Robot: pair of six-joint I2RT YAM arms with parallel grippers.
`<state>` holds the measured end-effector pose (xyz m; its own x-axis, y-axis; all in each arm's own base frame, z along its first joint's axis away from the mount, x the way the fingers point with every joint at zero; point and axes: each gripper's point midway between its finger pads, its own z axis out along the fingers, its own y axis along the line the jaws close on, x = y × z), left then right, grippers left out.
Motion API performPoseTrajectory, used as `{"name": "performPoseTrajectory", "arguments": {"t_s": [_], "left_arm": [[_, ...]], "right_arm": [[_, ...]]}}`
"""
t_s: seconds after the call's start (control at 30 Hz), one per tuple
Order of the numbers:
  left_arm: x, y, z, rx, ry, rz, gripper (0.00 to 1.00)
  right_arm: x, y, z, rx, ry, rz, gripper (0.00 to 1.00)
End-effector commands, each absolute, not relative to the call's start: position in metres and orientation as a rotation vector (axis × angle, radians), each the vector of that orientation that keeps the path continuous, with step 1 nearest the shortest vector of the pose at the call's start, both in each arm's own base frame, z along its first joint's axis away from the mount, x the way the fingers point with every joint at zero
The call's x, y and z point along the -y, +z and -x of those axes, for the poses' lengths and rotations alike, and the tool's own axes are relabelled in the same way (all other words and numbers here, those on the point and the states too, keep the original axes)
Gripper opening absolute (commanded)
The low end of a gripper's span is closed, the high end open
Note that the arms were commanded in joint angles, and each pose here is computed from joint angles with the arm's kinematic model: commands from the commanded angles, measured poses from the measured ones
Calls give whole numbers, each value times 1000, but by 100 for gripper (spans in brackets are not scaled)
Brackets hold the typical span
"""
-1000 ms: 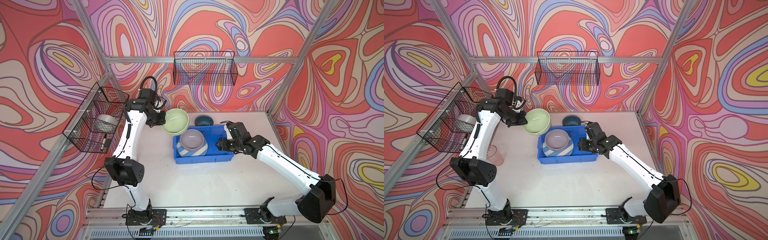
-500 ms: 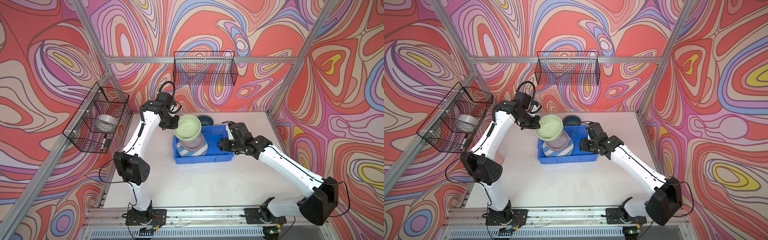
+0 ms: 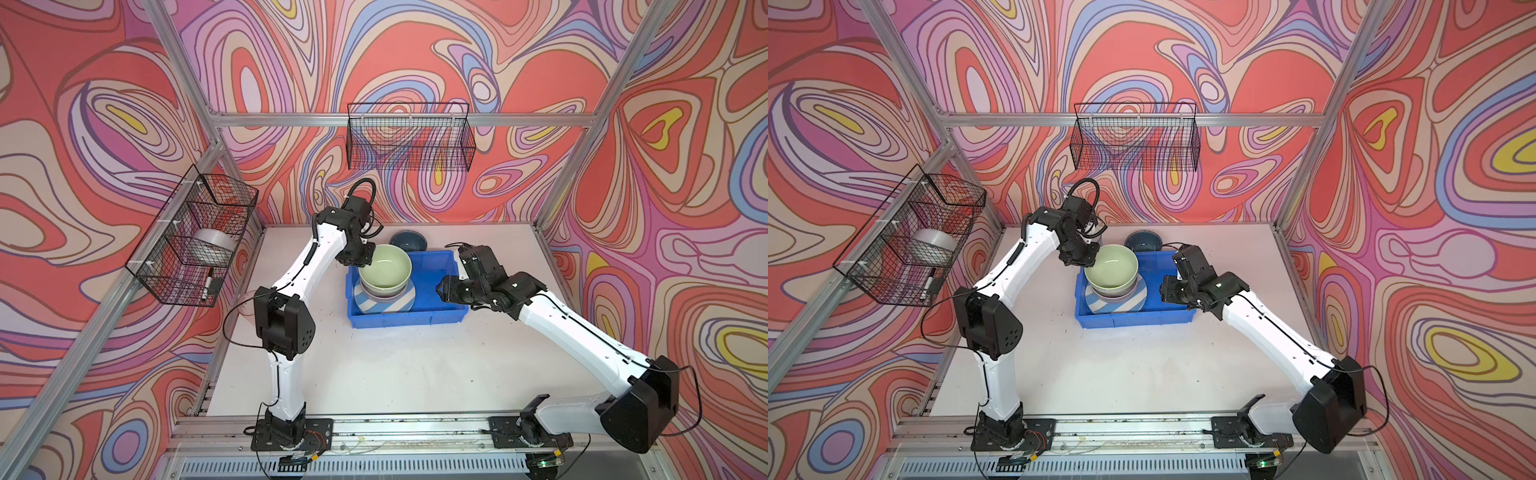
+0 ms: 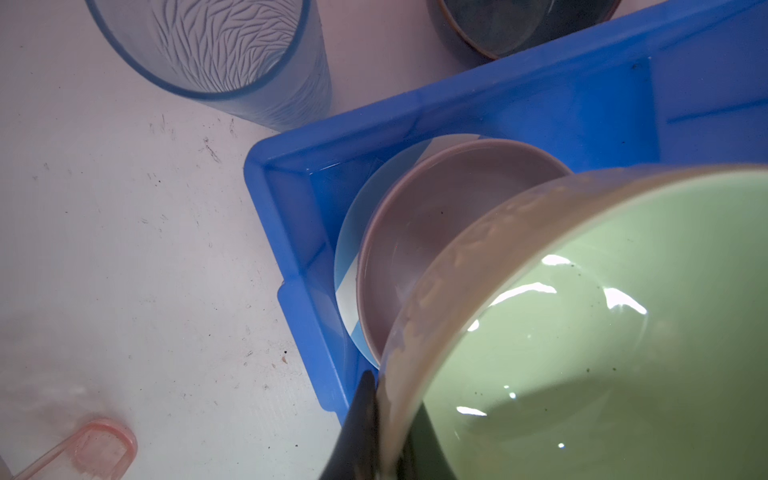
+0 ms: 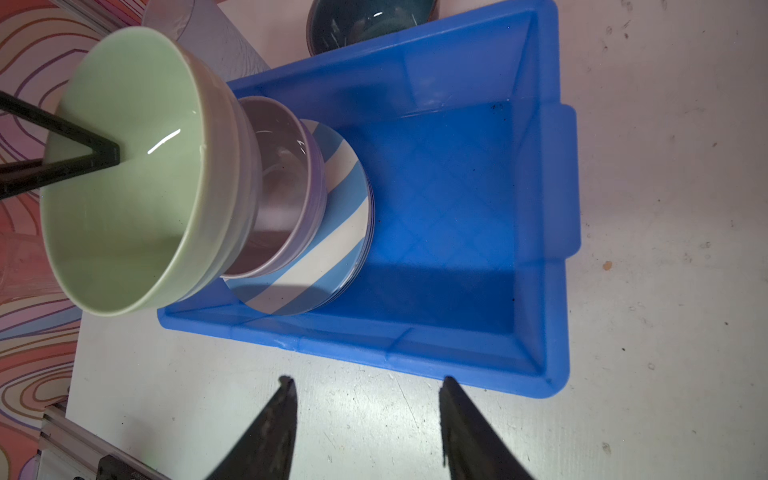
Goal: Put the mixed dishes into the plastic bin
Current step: 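Lift the pale green bowl over the bin with the left gripper, then lower the green bowl onto the grey-lavender bowl and open left gripper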
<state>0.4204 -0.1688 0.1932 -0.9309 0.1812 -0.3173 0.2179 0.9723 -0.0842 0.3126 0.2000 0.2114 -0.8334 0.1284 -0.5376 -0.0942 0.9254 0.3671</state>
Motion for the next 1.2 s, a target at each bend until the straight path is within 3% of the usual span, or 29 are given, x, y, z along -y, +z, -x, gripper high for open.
{"name": "performPoseTrajectory", "arguments": {"t_s": [0.0,1.17], "left_arm": [[174,203,-433,-2740,-198,-256,0],[179,150,-433,-2836,-193,-274,0]], "right_arm": [[-195,213,-307,-2500,495,-33,56],[-199,192,-304,-2545,508,-31,56]]}}
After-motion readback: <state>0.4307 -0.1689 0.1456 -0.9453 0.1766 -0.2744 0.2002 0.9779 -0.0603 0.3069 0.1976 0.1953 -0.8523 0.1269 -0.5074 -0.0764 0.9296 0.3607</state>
